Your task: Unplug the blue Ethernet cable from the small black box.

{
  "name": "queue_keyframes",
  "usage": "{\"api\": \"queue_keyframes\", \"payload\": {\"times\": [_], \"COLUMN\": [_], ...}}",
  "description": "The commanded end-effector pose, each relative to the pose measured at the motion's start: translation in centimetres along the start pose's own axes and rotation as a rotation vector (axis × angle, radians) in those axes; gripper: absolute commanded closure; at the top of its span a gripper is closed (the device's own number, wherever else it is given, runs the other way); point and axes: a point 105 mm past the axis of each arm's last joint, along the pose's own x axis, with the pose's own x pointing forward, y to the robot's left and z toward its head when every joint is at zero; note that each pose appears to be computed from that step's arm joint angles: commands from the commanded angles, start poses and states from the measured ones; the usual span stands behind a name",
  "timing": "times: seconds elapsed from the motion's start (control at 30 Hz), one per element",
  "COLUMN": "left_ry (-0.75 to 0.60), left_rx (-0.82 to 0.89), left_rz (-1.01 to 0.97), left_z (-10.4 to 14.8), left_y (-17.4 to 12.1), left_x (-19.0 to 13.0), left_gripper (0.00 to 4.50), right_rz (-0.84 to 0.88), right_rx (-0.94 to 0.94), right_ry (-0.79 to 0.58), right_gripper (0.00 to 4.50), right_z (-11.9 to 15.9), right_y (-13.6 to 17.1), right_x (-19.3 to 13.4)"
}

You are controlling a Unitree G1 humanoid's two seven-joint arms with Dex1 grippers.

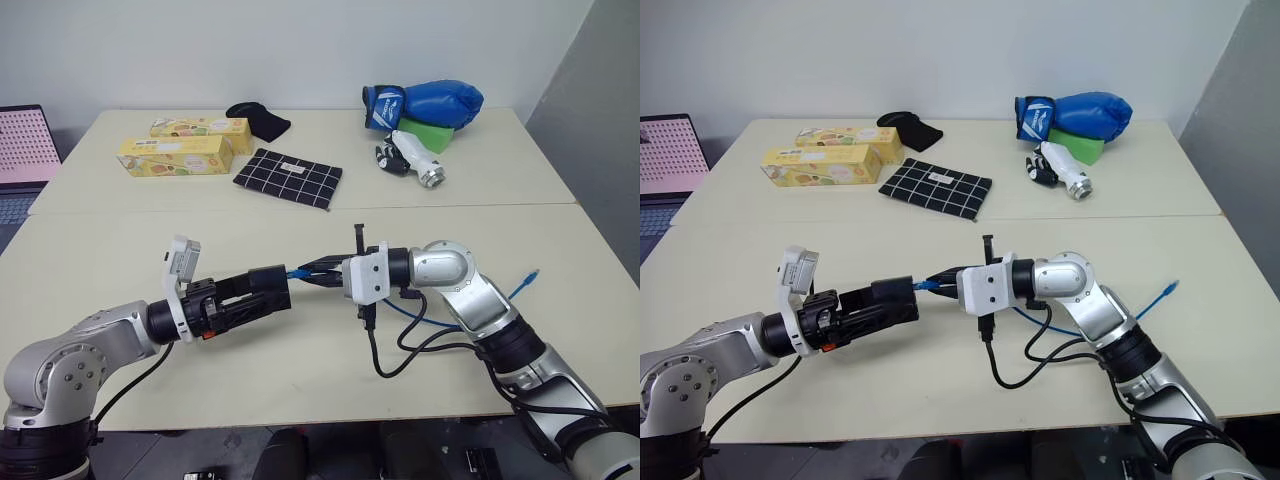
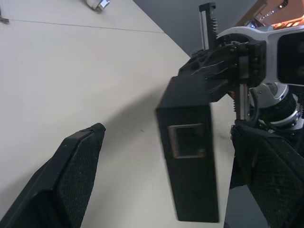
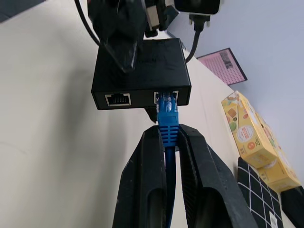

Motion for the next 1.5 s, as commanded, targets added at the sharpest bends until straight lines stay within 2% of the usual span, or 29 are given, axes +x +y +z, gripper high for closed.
{"api": "queue_keyframes", "payload": {"times": [0.03,0.23,0.57,0.7,0.73,0.8,0.93,1.07,1.23,1.4,1.5], "left_ry": [-0.030,-0.047,-0.050,-0.048,-0.046,-0.040,-0.036,0.015,0.056,0.019,0.002], "left_rx": [0.024,0.008,-0.016,-0.018,-0.013,0.002,0.039,0.106,0.232,0.316,0.334], "left_rz": [-0.027,-0.036,-0.070,-0.072,-0.081,-0.096,-0.113,-0.124,-0.177,-0.243,-0.264], "left_z": [0.8,1.1,1.2,1.2,1.3,1.4,1.8,1.5,0.8,0.9,1.0], "left_y": [-0.6,-0.6,-1.1,-1.1,-1.2,-1.5,-1.7,-1.7,-2.2,-2.8,-2.8], "left_x": [0.1,-0.1,0.0,-0.1,-0.1,-0.1,0.1,0.4,1.2,1.7,1.7], "left_gripper": [0.41,1.70,3.64,3.71,3.71,3.71,3.71,3.71,3.71,3.71,3.71], "right_rz": [-0.029,-0.033,-0.053,-0.043,-0.045,-0.039,0.032,0.036,-0.009,-0.006,-0.005], "right_rx": [-0.053,-0.072,-0.211,-0.299,-0.304,-0.303,-0.252,0.046,0.520,0.821,0.907], "right_ry": [-0.048,-0.044,-0.077,-0.094,-0.101,-0.121,-0.099,-0.126,-0.181,-0.195,-0.191], "right_gripper": [4.37,4.37,4.37,4.37,3.81,3.56,2.66,1.71,1.69,1.69,1.69], "right_z": [1.8,1.8,2.7,3.0,3.0,3.3,3.0,3.6,3.8,3.4,3.1], "right_y": [-1.3,-1.3,-1.4,-1.2,-1.2,-1.2,-0.6,-1.0,-1.8,-1.0,-0.6], "right_x": [-0.3,-0.2,-0.1,0.0,-0.1,-0.3,-1.1,-2.4,-3.3,-2.9,-2.5]}}
